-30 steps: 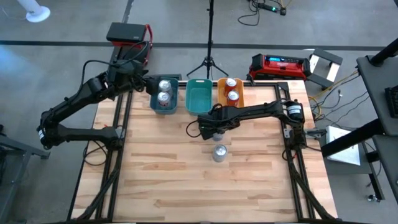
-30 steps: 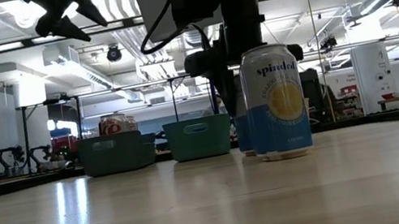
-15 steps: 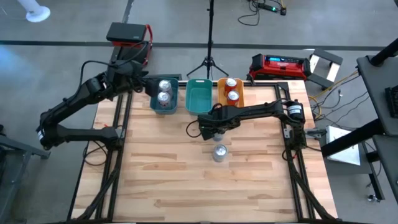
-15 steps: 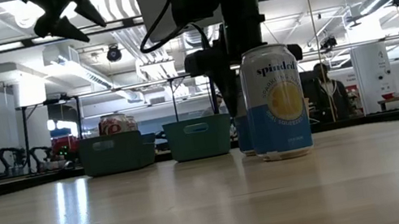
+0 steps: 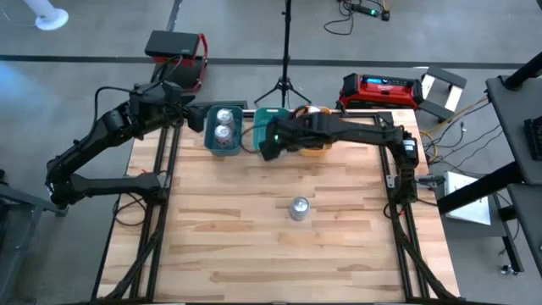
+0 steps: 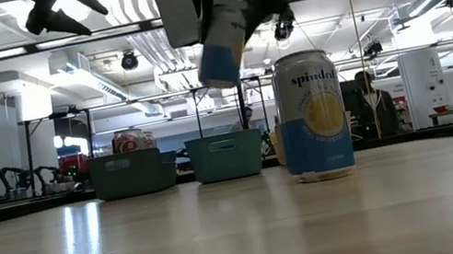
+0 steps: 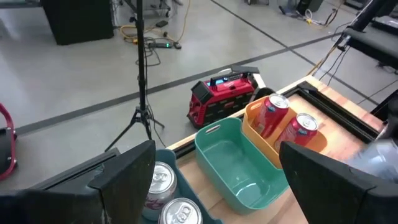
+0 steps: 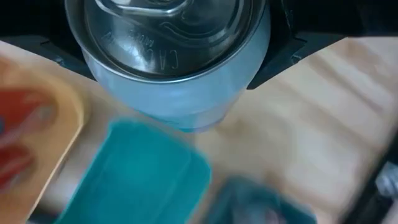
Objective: Sort soda cans
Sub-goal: Put the top blue-white soda can into the green bin
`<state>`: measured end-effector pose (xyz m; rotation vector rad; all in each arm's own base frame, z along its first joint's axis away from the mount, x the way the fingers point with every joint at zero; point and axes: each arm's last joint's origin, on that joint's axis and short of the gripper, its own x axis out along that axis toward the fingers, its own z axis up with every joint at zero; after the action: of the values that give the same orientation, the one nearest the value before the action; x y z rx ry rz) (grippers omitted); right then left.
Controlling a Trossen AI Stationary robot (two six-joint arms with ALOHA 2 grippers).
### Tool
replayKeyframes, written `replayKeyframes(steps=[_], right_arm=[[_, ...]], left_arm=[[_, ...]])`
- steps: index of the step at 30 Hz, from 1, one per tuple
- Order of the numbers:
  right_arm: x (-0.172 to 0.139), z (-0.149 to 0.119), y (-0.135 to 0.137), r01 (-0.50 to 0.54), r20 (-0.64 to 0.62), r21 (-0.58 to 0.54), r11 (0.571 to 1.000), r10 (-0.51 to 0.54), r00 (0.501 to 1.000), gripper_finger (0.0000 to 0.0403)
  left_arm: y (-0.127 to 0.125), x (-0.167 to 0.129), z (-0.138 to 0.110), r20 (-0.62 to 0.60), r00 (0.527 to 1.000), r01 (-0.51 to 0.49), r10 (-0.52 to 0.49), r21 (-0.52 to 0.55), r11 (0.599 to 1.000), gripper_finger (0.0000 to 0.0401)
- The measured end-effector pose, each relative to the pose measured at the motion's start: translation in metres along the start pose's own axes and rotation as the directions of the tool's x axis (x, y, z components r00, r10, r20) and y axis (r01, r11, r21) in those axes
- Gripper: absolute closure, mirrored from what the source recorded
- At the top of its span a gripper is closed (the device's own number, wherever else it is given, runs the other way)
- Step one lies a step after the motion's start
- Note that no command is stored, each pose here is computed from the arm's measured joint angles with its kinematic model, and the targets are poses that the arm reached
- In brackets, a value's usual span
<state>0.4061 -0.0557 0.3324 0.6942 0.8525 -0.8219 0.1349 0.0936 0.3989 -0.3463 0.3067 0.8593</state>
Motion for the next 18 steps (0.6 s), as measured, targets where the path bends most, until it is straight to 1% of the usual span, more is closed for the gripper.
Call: replayKeyframes(steps=[4,7,10,14,18], right_arm=[[0.003,0.019,-0.011,0.007,0.039,0.008,1.0,-0.008,0.999,0.0105],[0.01,0.032,-0.023,0.025,0.039,0.006,1.0,-0.025,0.999,0.0105],[0.019,0.045,-0.028,-0.004,0.066,-0.006,1.0,0.005,0.998,0.0105],[0.035,0.062,-0.034,-0.034,0.069,-0.048,0.998,0.037,0.997,0.0105],[0.053,0.081,-0.047,-0.016,0.058,-0.077,0.997,0.02,0.998,0.0105]], left_arm=[[0.0,-0.002,0.0,0.004,1.0,0.007,-0.007,-0.003,1.0,0.0074],[-0.002,-0.001,0.0,-0.008,0.999,0.038,-0.038,-0.015,0.999,0.0074],[-0.005,0.001,-0.002,-0.022,0.998,0.056,-0.056,-0.02,0.998,0.0074],[-0.009,0.001,-0.005,-0.046,0.996,0.073,-0.074,-0.029,0.997,0.0074],[-0.011,0.0,-0.005,-0.052,0.995,0.083,-0.085,-0.042,0.996,0.0074]])
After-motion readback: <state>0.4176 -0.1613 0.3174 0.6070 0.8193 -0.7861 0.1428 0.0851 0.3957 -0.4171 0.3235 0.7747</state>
